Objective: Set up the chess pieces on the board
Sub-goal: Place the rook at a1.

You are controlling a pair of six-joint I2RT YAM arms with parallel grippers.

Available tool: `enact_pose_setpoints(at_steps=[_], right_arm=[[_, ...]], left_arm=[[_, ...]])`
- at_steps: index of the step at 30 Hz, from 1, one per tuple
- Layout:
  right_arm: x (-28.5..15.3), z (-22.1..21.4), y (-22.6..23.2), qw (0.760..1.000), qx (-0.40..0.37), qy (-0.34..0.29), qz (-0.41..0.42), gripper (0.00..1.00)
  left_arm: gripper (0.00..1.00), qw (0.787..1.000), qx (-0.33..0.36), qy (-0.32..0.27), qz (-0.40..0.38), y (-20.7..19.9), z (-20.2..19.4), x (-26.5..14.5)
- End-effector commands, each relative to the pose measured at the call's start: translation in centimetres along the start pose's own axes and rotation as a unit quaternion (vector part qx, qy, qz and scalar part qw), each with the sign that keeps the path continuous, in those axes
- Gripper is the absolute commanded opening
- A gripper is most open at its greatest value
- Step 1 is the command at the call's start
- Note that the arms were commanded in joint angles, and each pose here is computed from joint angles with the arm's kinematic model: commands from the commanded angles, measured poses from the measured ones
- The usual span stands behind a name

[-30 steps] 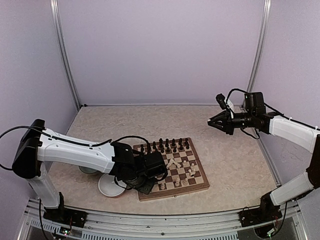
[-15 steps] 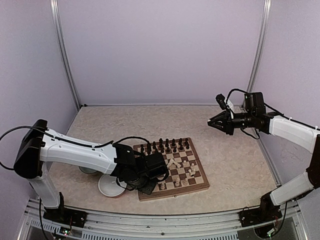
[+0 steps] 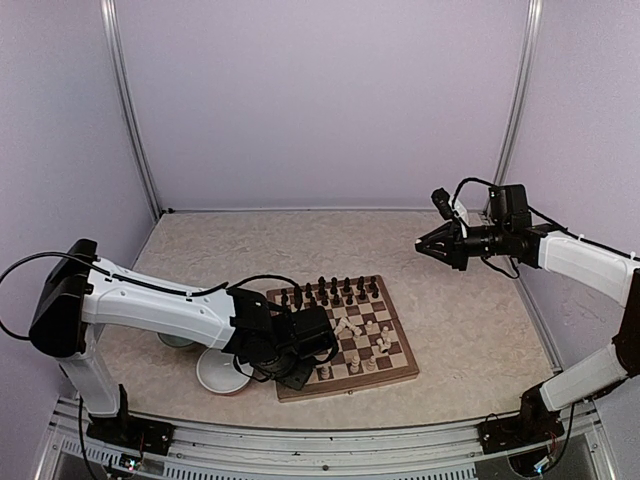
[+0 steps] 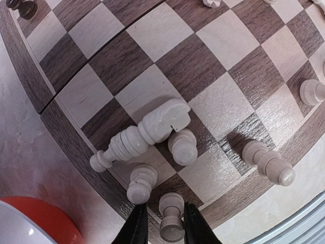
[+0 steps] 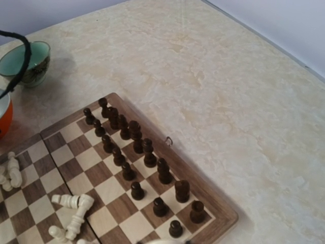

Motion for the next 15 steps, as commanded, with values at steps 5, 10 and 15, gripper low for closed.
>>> enact_pose_setpoints(at_steps=[5,10,15], right_arm=[[-0.1,-0.6,-0.1,1.0,0.007,0.004,0.005,0.02],[-0.1,-0.5,-0.2,1.0,0.001,0.01,0.002,0.02],[0.1,-0.3,0.6,0.998,-0.032,0.049,-0.005,0.02]], left_arm=[[0.36,1.0,0.01,-0.007,0.014,-0.2,0.4,-1.0],[0.44,0.999,0.019,-0.028,0.021,-0.2,1.5,-4.0],[0.52,0.995,0.029,-0.099,-0.005,0.2,5.0,-9.0]])
Point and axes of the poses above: each gripper's point midway between its finger pads, its own x axis out along the fingers, its own y axis along the line the jaws close on, z = x × y, the point moved 2 cm from there along -x, back along the fingers, and after that the axes turned 8 degrees about x, right-handed, at the moved point
